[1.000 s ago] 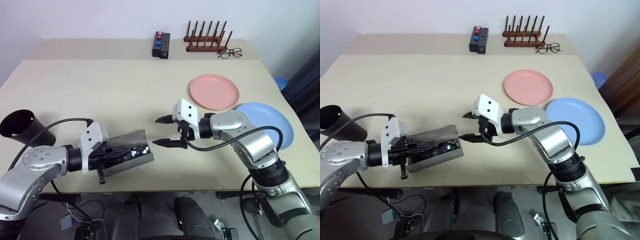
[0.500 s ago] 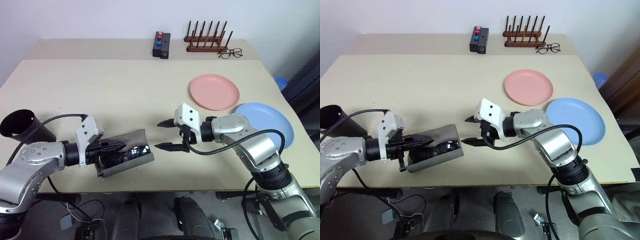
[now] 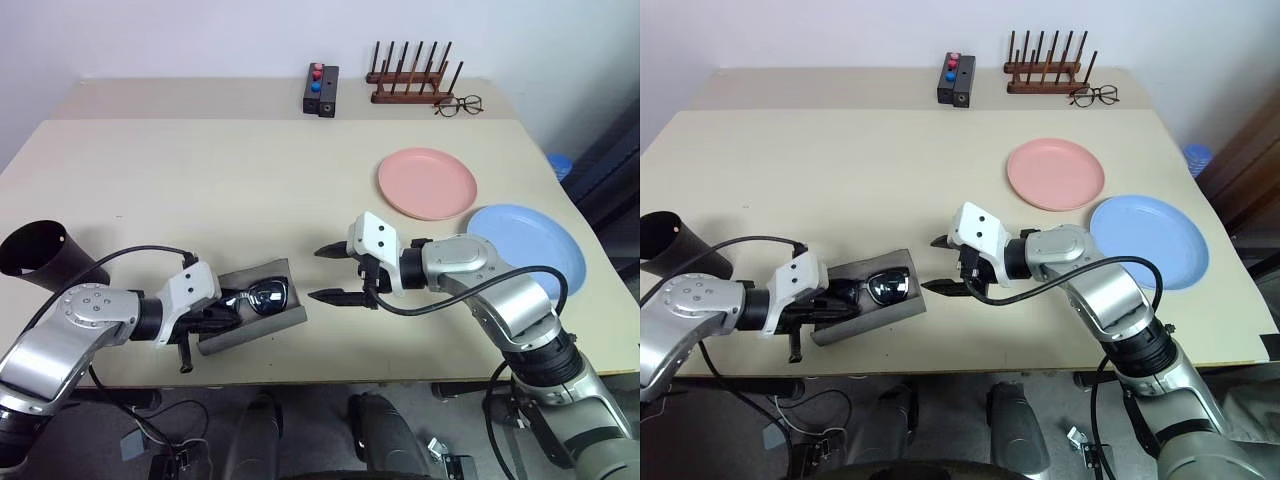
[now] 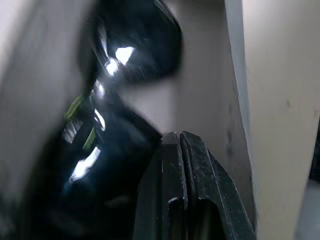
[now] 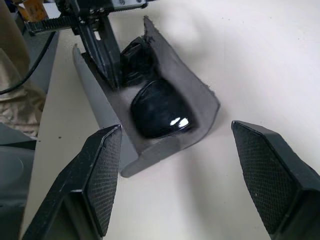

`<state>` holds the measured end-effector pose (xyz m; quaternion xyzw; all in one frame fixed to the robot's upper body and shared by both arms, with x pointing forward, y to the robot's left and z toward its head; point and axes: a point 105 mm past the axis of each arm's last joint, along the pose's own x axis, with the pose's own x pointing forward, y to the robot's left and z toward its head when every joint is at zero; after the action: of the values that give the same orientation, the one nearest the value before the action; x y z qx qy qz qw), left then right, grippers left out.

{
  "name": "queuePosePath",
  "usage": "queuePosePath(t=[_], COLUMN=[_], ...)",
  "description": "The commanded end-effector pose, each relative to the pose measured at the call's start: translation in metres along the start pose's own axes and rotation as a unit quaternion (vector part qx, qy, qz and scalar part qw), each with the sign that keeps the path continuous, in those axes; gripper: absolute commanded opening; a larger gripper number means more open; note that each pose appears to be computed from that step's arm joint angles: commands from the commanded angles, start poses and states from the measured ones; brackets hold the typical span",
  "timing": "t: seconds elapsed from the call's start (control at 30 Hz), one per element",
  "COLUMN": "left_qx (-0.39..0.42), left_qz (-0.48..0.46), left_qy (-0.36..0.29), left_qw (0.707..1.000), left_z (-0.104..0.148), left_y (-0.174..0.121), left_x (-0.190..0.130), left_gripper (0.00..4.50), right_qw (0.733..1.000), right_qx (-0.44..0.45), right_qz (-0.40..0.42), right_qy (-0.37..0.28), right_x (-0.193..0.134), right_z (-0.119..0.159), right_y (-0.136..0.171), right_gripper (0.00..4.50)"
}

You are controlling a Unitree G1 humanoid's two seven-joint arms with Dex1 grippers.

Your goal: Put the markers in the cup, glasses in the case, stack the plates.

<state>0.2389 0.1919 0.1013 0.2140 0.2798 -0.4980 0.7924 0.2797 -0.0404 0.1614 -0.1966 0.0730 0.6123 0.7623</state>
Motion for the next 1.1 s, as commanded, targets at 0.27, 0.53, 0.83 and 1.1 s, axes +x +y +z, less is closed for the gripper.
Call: queuePosePath(t=[0.27, 0.53, 0.83, 1.1], left_qx=[-0.033, -0.027, 0.007, 0.032], left_qz=[0.09, 0.213, 0.139, 0.034], left_qy=[-0.242, -0.16, -0.098, -0.113], left_qw=[0.965, 0.964, 0.985, 0.992], left_z=[0.082, 0.054, 0.038, 0.044], left_y=[0.028, 0.072, 0.054, 0.017], left_x=[-0.046, -0.052, -0.015, -0.018], left_gripper=[0.03, 0.03, 0.03, 0.03], right_qw=[1.0, 0.999, 0.999, 0.999], right_qx=[-0.02, -0.026, -0.026, -0.024], right_qz=[0.011, 0.02, 0.018, 0.014], right_qy=[-0.013, -0.018, -0.018, -0.017], right_x=[-0.001, 0.002, 0.003, 0.001], right_z=[0.009, 0.012, 0.012, 0.012], right_y=[0.004, 0.004, 0.005, 0.006], right_gripper=[3.53, 3.53, 3.53, 3.53])
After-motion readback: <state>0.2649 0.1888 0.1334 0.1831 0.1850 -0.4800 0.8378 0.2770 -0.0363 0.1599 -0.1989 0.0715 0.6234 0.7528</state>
